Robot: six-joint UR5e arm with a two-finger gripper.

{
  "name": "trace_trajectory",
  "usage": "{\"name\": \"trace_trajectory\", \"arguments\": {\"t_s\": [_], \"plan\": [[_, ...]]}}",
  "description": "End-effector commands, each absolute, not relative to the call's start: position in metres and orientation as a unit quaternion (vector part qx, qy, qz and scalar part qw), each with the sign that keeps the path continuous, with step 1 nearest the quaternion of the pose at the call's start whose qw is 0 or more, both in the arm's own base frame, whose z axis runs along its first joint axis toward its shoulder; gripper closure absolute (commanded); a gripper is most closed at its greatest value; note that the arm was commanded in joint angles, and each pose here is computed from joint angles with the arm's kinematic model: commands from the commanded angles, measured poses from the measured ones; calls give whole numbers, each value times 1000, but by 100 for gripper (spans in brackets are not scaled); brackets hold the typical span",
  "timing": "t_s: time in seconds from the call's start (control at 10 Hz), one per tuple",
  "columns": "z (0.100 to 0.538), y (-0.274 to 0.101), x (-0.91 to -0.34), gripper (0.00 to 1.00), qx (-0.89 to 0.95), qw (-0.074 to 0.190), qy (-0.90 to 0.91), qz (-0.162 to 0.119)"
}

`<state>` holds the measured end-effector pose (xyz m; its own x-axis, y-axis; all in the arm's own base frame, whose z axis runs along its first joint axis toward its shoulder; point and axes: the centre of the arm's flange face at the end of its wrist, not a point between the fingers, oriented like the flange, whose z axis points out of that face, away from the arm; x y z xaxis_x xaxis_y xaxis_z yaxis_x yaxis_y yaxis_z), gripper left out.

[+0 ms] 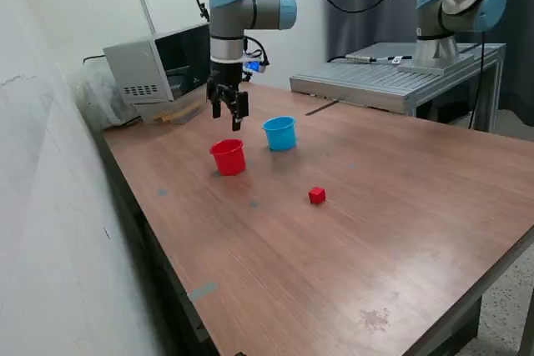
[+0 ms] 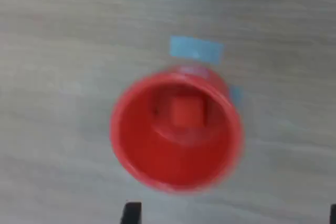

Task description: Place red objects in the red bin, and blue objects in the blue bin.

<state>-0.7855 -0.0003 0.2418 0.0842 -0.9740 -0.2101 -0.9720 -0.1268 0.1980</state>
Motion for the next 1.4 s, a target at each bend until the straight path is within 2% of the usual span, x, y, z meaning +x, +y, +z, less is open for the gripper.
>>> {"name": "trace_trajectory", "arguments": {"t_s": [0.0,0.2,0.3,0.5,0.6,0.8,1.0,1.1,1.3], "plan": [[284,-59,-767,0,759,11,-634,-149],[272,-105,-753,0,777,-8,-619,-114],[258,-127,-740,0,772,-22,-629,-87],[254,-182,-714,0,767,-31,-638,-66],[256,-197,-710,0,761,-23,-645,-63],[251,-213,-709,0,747,7,-664,-37],[201,-215,-723,0,746,5,-666,-24],[171,-219,-732,0,745,22,-666,-10],[148,-227,-742,0,748,22,-663,-4]]}}
